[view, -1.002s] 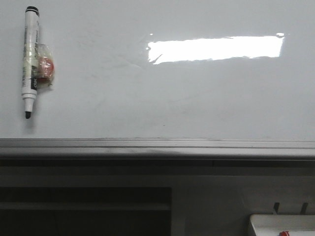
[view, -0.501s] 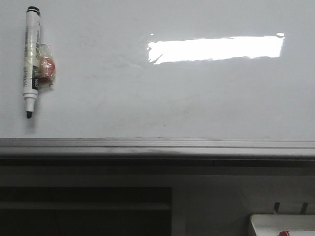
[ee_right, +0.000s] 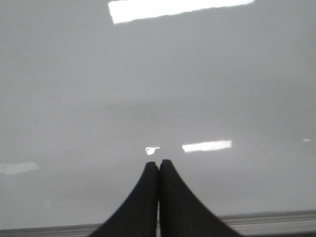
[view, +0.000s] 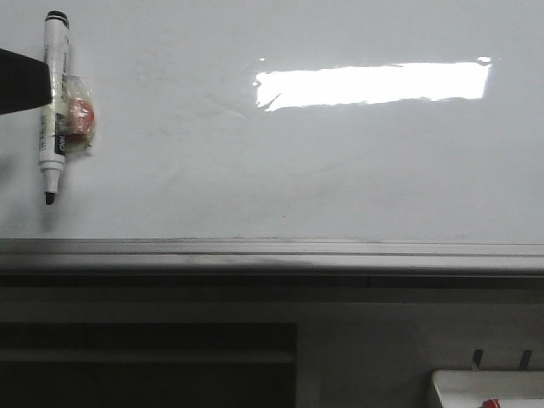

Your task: Write number 2 on whiteboard

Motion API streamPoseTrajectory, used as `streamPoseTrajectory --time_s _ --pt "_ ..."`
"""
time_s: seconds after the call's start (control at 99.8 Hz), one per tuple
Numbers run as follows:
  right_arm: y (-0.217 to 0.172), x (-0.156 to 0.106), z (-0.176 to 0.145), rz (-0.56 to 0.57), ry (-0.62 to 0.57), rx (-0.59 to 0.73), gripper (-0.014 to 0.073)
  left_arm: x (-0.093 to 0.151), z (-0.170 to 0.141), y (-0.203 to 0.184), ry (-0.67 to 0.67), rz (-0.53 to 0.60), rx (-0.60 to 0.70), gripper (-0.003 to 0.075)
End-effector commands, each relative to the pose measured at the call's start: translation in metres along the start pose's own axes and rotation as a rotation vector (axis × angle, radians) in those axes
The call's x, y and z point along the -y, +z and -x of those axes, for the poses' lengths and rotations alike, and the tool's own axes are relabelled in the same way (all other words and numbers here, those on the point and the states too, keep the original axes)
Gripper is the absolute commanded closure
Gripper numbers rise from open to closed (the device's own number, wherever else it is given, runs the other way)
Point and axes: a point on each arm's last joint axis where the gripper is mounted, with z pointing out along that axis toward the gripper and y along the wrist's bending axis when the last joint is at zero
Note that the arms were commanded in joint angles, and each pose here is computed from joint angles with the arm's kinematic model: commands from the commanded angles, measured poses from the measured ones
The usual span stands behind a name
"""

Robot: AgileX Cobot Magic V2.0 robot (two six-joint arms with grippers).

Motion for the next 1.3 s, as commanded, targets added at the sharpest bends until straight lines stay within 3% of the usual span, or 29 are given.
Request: streamPoseTrajectory --time_s 0.0,0.21,0.471,0.561,0.731,0.872,1.002,1.162,1.292 --pt "0.000 -0.002 0.015 0.017 -0.021 0.085 0.0655 0.000 0.014 0.009 -0.065 0.027 0.117 0.0314" --pt "0.000 -0.002 0.015 0.017 -0.021 0.085 0.0655 0.000 0.002 0.022 -0.136 0.033 0.050 0.0314" --pt "0.000 -0.002 0.015 0.017 -0.021 0.085 0.0655 0.000 -0.006 0.030 -0.126 0.040 0.017 0.0325" --pt "0.000 -0.002 0.015 0.017 -0.021 0.085 0.0655 -0.001 -0.008 0.033 -0.122 0.045 0.027 0.0411" --pt "0.000 -0.002 0.015 0.018 -0.021 0.087 0.0655 -0.002 -0.019 0.041 -0.111 0.059 -0.022 0.0740" --pt "0.000 -0.002 0.015 0.018 -0.021 0.087 0.0655 -0.002 -0.023 0.044 -0.096 0.054 -0.039 0.0741" --pt "-0.002 -0.004 0.021 0.037 0.002 0.117 0.0655 0.007 -0.017 0.041 0.012 -0.047 -0.010 0.0741" --pt "-0.004 -0.017 0.031 0.187 -0.084 0.065 0.0655 0.023 -0.001 0.027 0.187 -0.207 0.075 0.0741" --pt "-0.006 -0.042 0.031 0.493 -0.178 -0.033 0.0655 0.032 0.006 0.014 0.335 -0.308 0.117 0.0741"
